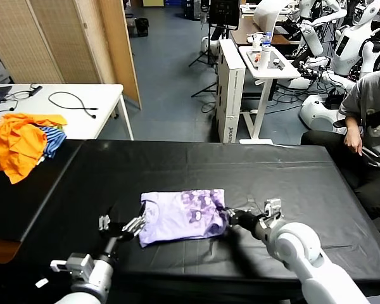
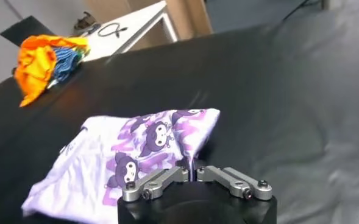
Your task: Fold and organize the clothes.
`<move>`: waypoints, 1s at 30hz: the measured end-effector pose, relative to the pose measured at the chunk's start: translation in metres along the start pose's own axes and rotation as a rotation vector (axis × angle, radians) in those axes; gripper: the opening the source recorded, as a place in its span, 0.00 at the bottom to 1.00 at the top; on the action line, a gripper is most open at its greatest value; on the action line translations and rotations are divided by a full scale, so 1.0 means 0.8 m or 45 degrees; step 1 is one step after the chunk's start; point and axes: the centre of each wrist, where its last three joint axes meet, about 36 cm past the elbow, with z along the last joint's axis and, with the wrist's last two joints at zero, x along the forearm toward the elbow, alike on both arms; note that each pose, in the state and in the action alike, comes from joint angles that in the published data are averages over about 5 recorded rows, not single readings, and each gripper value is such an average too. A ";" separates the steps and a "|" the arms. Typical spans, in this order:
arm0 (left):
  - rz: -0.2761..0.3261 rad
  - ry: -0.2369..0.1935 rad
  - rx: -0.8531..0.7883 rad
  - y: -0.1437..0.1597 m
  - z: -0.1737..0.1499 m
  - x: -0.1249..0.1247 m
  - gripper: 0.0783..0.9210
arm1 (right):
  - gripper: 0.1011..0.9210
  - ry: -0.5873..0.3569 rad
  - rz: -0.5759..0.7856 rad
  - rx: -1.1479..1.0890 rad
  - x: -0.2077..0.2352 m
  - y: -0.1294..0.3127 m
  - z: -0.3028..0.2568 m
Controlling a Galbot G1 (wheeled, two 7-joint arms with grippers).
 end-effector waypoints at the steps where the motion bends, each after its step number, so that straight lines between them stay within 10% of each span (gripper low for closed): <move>1: 0.000 -0.001 0.000 0.000 0.000 0.000 0.98 | 0.15 -0.002 0.009 0.006 0.002 -0.002 -0.002; 12: -0.034 -0.017 0.023 0.005 0.008 -0.004 0.98 | 0.91 -0.035 0.114 0.080 0.058 -0.004 0.007; 20: -0.058 -0.046 0.008 0.013 0.019 0.003 0.98 | 0.98 -0.143 0.217 0.118 0.117 0.013 0.036; 30: -0.067 0.045 -0.032 0.013 0.015 0.046 0.98 | 0.98 -0.412 0.407 0.267 0.171 0.024 0.138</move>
